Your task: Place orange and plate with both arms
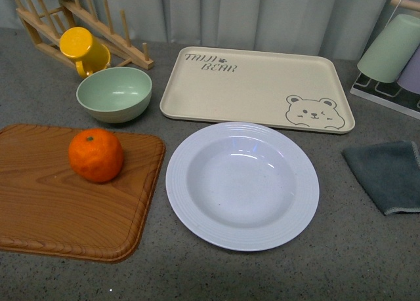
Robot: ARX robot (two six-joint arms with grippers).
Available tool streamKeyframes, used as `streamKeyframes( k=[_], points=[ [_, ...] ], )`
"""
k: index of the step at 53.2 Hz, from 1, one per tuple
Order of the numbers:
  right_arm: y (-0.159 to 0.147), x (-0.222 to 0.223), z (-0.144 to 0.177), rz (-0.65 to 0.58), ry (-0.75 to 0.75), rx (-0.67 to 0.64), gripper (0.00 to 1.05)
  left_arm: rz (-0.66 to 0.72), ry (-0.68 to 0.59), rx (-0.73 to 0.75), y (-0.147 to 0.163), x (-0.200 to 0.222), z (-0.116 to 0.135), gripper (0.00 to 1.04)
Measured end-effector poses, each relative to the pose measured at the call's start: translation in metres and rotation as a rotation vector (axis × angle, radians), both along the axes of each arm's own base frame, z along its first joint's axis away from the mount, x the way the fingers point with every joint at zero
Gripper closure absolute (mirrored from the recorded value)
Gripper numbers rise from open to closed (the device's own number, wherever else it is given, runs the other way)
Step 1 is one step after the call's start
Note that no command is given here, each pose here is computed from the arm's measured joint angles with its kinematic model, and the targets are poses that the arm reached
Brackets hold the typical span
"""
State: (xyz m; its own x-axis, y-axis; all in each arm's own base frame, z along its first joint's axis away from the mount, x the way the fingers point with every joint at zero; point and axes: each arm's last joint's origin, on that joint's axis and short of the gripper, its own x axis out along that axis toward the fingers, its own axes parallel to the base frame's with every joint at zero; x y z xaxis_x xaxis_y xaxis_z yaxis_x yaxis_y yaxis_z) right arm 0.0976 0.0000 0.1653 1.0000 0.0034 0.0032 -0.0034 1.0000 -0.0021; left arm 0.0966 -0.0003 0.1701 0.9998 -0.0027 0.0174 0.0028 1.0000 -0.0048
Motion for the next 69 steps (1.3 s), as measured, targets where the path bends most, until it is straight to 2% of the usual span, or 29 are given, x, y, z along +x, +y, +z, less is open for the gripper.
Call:
streamKeyframes(
  k=[47,52,56,64,69],
  points=[
    [0.000,0.000,0.000,0.000,0.000,0.000,0.09,0.000,0.000,0.000,0.000,0.000,0.000,0.06],
    [0.000,0.000,0.000,0.000,0.000,0.000,0.09,0.134,0.165,-0.102,0.001,0.003,-0.006,0.06],
    [0.000,0.000,0.000,0.000,0.000,0.000,0.09,0.156,0.231,-0.159,0.001,0.013,-0.010,0.06],
    [0.000,0.000,0.000,-0.001,0.000,0.000,0.09,0.076,0.266,-0.206,-0.005,0.052,0.004,0.06],
    [0.000,0.000,0.000,-0.001,0.000,0.000,0.09,-0.001,0.323,-0.206,-0.015,0.081,0.003,0.06]
  ],
)
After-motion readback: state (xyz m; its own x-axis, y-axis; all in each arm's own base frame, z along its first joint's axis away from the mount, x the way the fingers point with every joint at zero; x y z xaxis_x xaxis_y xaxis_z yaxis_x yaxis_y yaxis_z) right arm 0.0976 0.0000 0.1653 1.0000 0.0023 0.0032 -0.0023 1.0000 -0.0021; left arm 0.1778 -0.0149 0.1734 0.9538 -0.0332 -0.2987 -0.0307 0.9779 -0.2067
